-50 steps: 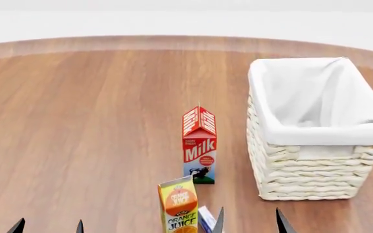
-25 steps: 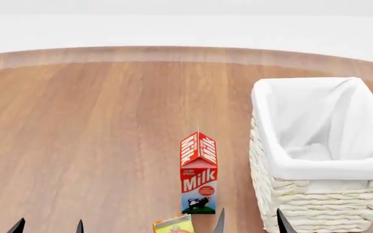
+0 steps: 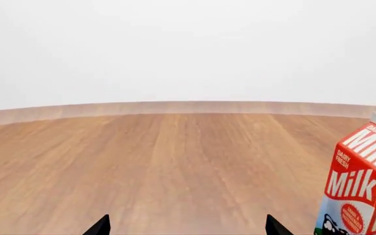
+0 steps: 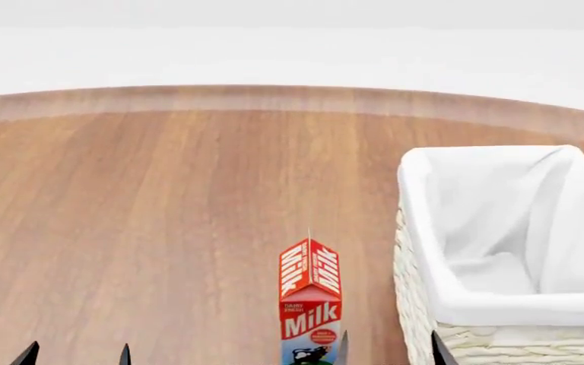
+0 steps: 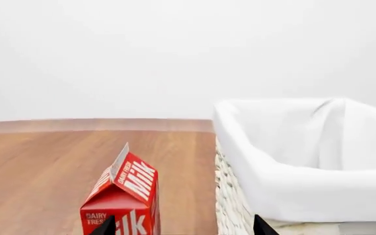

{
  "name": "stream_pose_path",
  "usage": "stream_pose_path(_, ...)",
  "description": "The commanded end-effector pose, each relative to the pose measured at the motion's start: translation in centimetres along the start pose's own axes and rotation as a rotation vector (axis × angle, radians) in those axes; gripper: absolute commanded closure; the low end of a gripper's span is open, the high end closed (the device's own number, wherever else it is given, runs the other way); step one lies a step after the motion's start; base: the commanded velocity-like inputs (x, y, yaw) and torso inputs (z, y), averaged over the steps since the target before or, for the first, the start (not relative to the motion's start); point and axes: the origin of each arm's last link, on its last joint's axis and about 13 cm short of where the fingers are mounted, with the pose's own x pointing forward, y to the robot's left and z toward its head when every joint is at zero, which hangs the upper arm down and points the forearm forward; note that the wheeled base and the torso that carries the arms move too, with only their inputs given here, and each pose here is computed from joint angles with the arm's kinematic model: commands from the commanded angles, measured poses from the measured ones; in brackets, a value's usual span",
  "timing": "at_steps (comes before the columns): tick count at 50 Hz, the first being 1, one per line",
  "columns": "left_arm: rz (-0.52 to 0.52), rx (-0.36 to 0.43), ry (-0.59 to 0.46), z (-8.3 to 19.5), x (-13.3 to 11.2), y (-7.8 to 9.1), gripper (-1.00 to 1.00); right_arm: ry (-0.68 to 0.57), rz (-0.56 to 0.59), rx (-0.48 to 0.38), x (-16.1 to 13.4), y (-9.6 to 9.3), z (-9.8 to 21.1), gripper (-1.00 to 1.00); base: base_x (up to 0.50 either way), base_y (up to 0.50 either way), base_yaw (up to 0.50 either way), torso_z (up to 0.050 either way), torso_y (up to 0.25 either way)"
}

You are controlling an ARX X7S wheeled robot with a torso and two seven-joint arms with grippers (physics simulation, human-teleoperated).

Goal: Pick up the orange juice, and put it in the basket.

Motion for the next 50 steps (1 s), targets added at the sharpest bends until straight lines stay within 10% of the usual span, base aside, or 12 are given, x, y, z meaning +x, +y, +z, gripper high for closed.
stream_pose_path(1,0.0,0.0,0.001,0.0,0.0,0.0,-1.0,-0.028,0.028,0.018,-2.8,0.5,1.2,-1.0,0.0,0.0,0.0,0.0,0.0)
stream_pose_path(50,0.0,0.0,0.001,0.0,0.0,0.0,-1.0,-0.034,0.127,-0.007,-10.6,1.6,0.4,-1.0,0.0,0.0,0.0,0.0,0.0)
